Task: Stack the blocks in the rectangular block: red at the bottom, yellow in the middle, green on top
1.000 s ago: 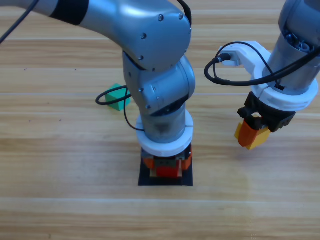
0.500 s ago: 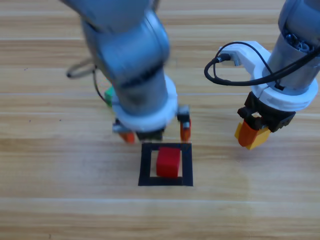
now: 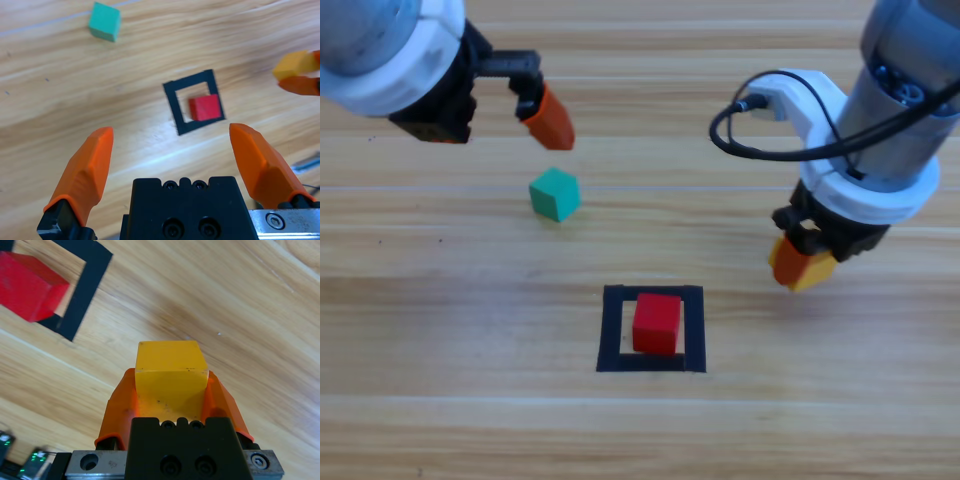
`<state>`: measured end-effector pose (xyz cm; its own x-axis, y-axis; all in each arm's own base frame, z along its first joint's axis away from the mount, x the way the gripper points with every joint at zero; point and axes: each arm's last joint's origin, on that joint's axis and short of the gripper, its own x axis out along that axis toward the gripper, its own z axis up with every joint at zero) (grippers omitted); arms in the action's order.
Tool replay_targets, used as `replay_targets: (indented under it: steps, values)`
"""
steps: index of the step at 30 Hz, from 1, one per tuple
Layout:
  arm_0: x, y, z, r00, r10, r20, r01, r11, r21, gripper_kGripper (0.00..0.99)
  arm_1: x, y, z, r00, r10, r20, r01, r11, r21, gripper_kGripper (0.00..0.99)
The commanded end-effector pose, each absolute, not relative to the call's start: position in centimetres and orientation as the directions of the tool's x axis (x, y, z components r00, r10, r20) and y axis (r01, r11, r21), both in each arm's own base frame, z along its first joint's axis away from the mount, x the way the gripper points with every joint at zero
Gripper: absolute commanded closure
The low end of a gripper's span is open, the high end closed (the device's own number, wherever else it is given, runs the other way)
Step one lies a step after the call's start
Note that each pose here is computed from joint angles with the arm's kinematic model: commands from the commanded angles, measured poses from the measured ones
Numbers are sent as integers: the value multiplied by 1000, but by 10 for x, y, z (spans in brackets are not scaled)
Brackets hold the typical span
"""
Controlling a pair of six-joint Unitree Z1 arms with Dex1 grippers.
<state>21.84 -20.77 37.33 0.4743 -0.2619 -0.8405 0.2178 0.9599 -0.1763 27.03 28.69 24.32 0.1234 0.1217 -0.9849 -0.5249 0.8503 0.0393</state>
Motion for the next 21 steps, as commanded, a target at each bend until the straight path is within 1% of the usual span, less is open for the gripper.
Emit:
replay_targets:
  steps: [1,3,4,6,7,9,10,12,15,21]
  values:
    - [241,-174,350,492,-211,-844,270,959,-83,0,245,314,267,151,145,-978,-450,891,62,801]
    - [240,-167,355,515,-210,-831,310,950,-48,0,243,325,266,135,133,-982,-407,911,68,801]
    - [240,-161,359,529,-210,-822,321,946,-35,0,240,337,266,135,117,-984,-384,921,57,800]
    - [236,-151,369,555,-215,-804,345,939,-14,0,236,359,267,143,61,-988,-342,940,8,800]
    - [236,-146,373,566,-218,-795,349,937,-9,0,236,372,266,135,31,-990,-318,948,-13,800]
    - [235,-136,380,580,-228,-782,358,934,-7,0,237,392,262,110,-3,-994,-267,963,-33,798]
    - [238,-131,381,577,-233,-783,360,933,-13,0,239,402,258,97,-12,-995,-245,969,-36,798]
    - [240,-127,382,577,-235,-783,365,931,-11,0,239,415,255,77,-16,-997,-221,975,-33,798]
    - [242,-126,380,569,-235,-788,366,931,-13,0,241,422,247,50,-5,-999,-172,985,-14,797]
    - [242,-126,374,551,-230,-802,366,931,-16,0,245,429,225,28,-35,-999,-96,995,-38,795]
